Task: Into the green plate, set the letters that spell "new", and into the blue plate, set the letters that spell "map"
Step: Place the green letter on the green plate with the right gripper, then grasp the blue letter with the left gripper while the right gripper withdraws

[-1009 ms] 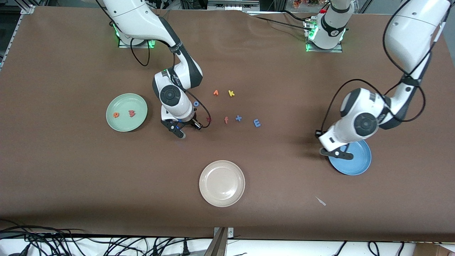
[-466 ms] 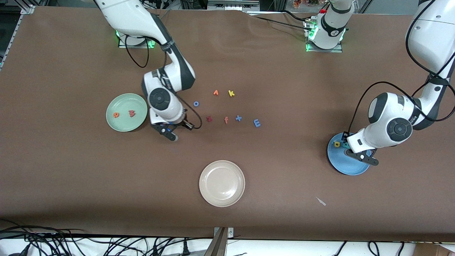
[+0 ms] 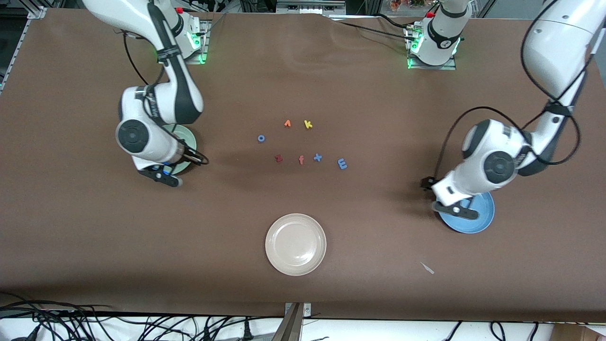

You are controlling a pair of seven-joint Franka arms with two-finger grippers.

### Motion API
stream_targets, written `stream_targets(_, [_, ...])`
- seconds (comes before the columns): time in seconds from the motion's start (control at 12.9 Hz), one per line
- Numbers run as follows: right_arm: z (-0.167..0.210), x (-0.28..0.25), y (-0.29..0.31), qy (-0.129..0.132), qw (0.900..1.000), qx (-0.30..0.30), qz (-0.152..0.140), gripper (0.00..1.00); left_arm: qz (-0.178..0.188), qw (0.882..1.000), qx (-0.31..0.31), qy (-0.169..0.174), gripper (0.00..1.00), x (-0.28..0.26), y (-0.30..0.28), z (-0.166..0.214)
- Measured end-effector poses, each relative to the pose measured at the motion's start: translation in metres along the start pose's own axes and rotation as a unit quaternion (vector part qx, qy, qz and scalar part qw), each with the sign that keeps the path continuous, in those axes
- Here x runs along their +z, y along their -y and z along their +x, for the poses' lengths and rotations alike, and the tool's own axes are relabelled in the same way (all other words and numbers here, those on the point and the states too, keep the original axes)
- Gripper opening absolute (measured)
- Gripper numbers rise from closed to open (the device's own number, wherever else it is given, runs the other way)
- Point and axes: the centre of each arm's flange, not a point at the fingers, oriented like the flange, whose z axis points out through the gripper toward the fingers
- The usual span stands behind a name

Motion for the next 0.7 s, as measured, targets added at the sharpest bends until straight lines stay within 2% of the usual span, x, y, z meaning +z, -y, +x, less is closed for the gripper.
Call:
stream_targets(0.16, [-0.001,0.02,-0.051,0.009,1.0,-0.027,0.002,0.27,-0.004,1.0,-0.019,0.007,1.0,0.005,-0.056,-0.006])
stream_targets(0.47, [-0.008,0.068,-0.106,-0.007,0.999,-0.053,-0.002,0.27,-0.003,0.995,-0.101,0.008,1.0,0.006,-0.147,-0.02])
stream_targets(0.54, [-0.008,0.071,-0.111,-0.006,0.999,-0.053,-0.002,0.33,-0.005,0.992,-0.127,0.005,1.0,0.007,-0.165,-0.024])
stream_targets(0.7, [-0.007,0.062,-0.109,-0.005,0.998,-0.055,0.003,0.52,-0.013,0.984,-0.18,0.003,1.0,0.016,-0.196,-0.03])
